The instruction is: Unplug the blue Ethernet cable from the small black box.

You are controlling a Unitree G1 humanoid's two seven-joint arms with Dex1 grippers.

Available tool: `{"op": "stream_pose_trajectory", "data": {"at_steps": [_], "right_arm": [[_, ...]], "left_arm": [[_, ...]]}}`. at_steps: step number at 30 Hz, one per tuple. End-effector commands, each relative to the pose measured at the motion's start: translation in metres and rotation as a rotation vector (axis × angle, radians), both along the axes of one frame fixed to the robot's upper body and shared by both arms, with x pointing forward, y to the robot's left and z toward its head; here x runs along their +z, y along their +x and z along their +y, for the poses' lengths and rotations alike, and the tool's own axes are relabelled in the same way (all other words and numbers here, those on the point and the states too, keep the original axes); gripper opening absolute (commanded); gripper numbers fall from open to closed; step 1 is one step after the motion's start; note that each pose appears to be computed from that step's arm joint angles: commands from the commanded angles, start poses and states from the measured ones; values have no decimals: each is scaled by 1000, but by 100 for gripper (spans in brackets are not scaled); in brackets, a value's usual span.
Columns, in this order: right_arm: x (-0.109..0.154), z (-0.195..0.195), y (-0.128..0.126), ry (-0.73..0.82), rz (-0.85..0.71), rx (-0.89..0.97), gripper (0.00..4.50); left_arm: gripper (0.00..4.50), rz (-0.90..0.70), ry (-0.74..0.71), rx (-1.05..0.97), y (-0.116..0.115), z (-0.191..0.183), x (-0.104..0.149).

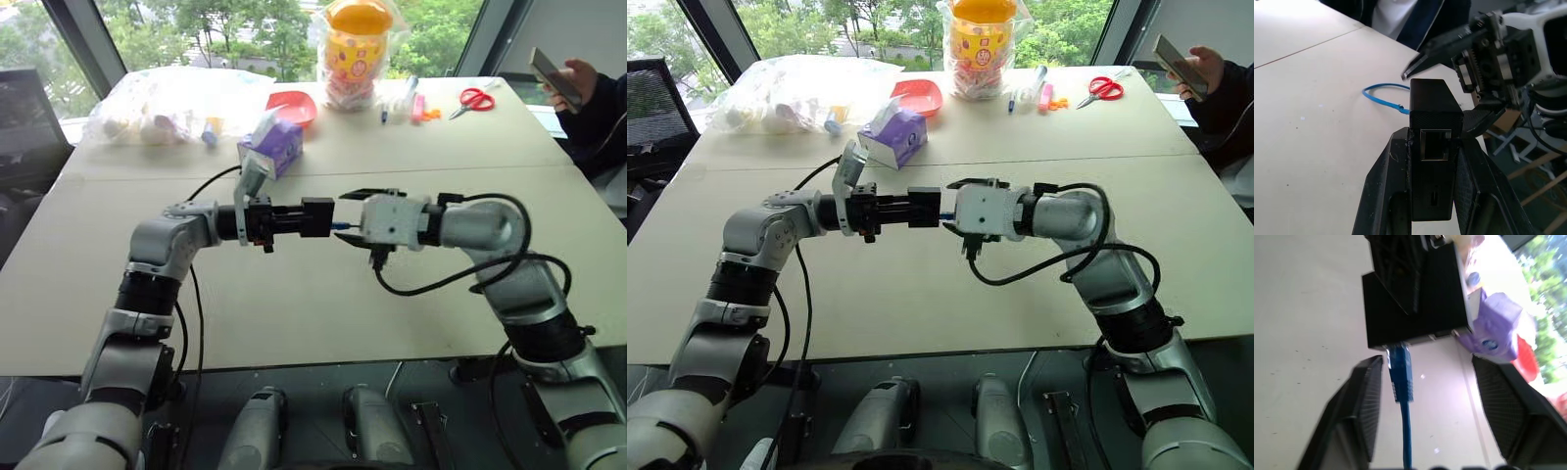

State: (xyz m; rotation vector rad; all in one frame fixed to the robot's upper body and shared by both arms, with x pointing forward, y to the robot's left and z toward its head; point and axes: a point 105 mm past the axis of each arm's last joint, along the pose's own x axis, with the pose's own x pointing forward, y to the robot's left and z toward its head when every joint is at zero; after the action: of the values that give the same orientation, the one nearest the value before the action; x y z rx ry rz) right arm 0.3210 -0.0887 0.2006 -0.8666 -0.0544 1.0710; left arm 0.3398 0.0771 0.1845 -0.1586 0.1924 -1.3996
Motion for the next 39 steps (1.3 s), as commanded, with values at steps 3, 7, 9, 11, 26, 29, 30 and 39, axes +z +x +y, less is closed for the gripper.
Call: {"op": "stream_pose_trajectory", "data": {"at_steps": [3,7,9,11,26,29,30,39], "right_arm": [[-1,2,-15,184,517,26,447],[1,9,-10,296,756,-8,447],[6,12,-7,327,796,-14,447],[10,14,-7,348,816,-10,447],[9,17,-7,329,870,-43,313],[7,18,-7,316,865,-43,313],[7,18,-7,315,864,-42,313],[4,18,-4,289,853,-45,180]], "left_arm": [[49,-95,2,-82,-5,4,20],[49,-104,7,-94,-6,6,21],[49,-108,9,-101,-7,6,21],[49,-114,21,-100,-7,7,19],[49,-137,47,-122,-10,6,15],[49,-139,46,-125,-10,6,16],[49,-139,47,-126,-10,6,16],[49,-139,52,-130,-11,7,15]]}}
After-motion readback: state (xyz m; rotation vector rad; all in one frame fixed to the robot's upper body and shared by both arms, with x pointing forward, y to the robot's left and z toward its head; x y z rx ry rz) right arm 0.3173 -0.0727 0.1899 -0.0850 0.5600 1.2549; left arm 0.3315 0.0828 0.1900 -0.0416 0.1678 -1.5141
